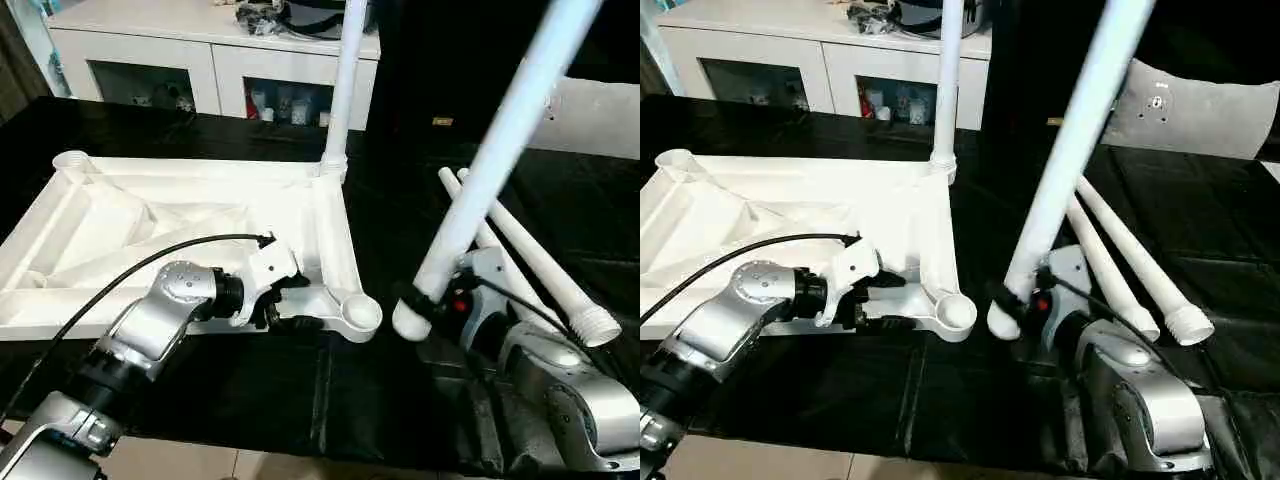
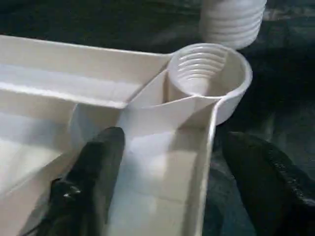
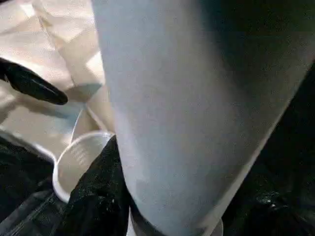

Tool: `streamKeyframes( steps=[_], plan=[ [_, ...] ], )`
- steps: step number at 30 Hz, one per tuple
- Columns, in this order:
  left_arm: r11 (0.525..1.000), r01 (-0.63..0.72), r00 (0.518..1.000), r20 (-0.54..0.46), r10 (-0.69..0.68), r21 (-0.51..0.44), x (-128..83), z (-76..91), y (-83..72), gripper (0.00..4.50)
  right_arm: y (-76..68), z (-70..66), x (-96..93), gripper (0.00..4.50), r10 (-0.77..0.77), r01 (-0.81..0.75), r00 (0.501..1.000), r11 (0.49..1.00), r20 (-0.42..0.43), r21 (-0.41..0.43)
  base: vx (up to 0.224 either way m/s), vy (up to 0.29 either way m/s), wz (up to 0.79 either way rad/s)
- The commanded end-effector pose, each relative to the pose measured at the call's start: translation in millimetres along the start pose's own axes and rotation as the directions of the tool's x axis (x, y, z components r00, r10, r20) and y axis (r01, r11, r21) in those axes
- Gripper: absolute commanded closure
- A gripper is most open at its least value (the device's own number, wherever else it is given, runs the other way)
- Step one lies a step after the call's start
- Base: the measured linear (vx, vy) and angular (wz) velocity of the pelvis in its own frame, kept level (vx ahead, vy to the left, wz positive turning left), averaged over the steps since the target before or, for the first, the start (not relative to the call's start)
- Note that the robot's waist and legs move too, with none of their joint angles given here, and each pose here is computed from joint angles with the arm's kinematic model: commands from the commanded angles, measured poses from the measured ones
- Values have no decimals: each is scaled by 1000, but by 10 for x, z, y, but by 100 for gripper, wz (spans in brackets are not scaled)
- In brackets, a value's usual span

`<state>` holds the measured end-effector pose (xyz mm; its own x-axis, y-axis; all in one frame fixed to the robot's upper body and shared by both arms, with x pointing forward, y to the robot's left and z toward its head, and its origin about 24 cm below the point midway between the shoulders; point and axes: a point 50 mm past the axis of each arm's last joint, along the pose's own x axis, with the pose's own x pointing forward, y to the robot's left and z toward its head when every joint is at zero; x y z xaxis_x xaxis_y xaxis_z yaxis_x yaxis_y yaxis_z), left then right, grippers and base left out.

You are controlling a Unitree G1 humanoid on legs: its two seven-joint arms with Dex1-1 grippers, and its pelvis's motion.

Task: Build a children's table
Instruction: Insert table leg to table base

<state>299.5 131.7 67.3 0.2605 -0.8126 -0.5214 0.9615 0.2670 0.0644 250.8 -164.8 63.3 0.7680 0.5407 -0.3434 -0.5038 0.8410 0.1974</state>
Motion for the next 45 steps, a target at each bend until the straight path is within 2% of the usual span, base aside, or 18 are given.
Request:
streamKeyframes(
  steps=[1, 7, 13, 16, 20, 21, 25, 28, 32, 33, 36, 37, 45],
  plan=[
    [999, 31, 999, -9, -31, 10, -4, 25, -3, 125, 12, 45, -45, 259, 12, -12, 1000, 1000, -1, -15, 0, 0, 0],
    [998, 67, 997, -24, -67, 11, -27, -7, -64, 187, 8, 136, -46, 259, 29, -27, 995, 999, 97, -23, 0, 0, 0],
    [998, 59, 998, -37, -59, 14, -22, -51, -50, 225, 87, 154, -7, 259, 84, -81, 991, 996, 101, -29, 0, 0, 0],
    [998, 64, 997, -50, -63, 20, -28, -56, -48, 257, 92, 163, 5, 259, 93, -90, 990, 995, 107, -33, 0, 0, 0],
    [996, 74, 994, -83, -70, 46, -41, -77, -52, 276, 93, 192, 18, 259, 115, -111, 985, 993, 128, -40, 0, 0, 0],
    [996, 74, 994, -86, -70, 48, -43, -80, -52, 297, 95, 196, 19, 259, 118, -113, 985, 993, 130, -43, 0, 0, 0],
    [994, 80, 992, -106, -72, 70, -69, -97, -47, 318, 131, 250, 45, 259, 145, -130, 975, 987, 169, -98, 0, 0, 0],
    [994, 86, 991, -107, -79, 70, -77, -92, -43, 353, 165, 278, 67, 259, 168, -150, 969, 983, 180, -109, 0, 0, 0],
    [993, 93, 990, -113, -84, 76, -81, -93, -35, 363, 230, 319, 83, 259, 265, -259, 948, 964, 177, -60, 0, 0, 0],
    [993, 94, 990, -111, -86, 75, -81, -91, -34, 390, 249, 320, 85, 259, 292, -287, 941, 956, 170, -56, 0, 0, 0],
    [992, 101, 990, -104, -93, 72, -80, -87, -32, 401, 297, 304, 101, 259, 360, -356, 923, 933, 134, -51, 0, 0, 0],
    [992, 103, 990, -100, -96, 70, -80, -86, -31, 420, 310, 290, 122, 259, 381, -377, 918, 924, 111, -54, 0, 0, 0],
    [991, 111, 987, -125, -101, 76, -98, -135, -49, 450, 303, 315, 210, 259, 395, -388, 916, 917, 66, -98, 0, 0, 0]
  ],
)
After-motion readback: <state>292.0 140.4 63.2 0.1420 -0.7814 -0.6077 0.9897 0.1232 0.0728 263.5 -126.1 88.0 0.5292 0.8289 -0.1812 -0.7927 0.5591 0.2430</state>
